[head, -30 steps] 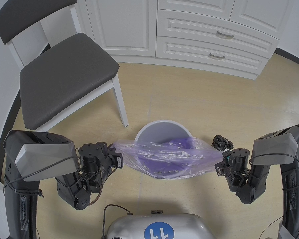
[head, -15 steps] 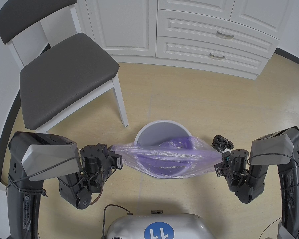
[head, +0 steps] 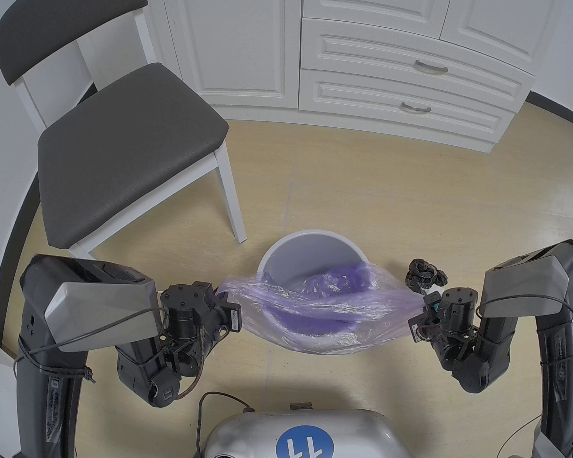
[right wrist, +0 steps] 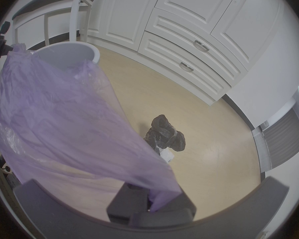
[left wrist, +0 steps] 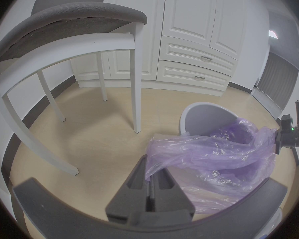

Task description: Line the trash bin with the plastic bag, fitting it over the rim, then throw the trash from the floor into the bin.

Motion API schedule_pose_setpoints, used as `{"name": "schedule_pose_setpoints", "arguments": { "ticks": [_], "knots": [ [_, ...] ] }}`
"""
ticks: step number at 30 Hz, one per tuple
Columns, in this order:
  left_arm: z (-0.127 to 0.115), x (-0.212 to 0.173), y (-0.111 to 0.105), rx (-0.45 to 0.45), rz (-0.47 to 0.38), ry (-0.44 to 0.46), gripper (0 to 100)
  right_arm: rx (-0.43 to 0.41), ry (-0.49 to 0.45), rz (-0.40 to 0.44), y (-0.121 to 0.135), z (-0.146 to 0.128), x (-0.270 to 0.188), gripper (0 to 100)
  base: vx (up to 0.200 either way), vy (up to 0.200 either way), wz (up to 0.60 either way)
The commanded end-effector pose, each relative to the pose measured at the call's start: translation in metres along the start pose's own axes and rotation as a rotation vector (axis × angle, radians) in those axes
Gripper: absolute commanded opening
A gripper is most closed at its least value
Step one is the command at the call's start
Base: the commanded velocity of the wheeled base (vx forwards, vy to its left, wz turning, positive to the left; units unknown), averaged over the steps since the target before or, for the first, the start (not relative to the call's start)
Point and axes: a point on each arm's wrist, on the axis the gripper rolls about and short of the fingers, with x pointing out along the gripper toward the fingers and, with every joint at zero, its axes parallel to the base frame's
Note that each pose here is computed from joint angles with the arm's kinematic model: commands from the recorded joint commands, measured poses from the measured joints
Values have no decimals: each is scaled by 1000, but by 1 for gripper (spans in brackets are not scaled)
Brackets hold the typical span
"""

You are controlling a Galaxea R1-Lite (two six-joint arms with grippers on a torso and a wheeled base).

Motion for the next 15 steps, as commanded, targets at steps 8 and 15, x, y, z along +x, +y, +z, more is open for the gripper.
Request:
{"name": "schedule_pose_setpoints", "arguments": {
  "ticks": [8, 15],
  "knots": [
    [1, 1, 1, -3, 2, -4, 0, 1, -10, -16, -7, 0, 2, 100, 0, 0, 0],
    [2, 1, 0, -4, 2, -10, 0, 48, -33, 163, -31, -6, -7, 100, 0, 0, 0]
  ]
}}
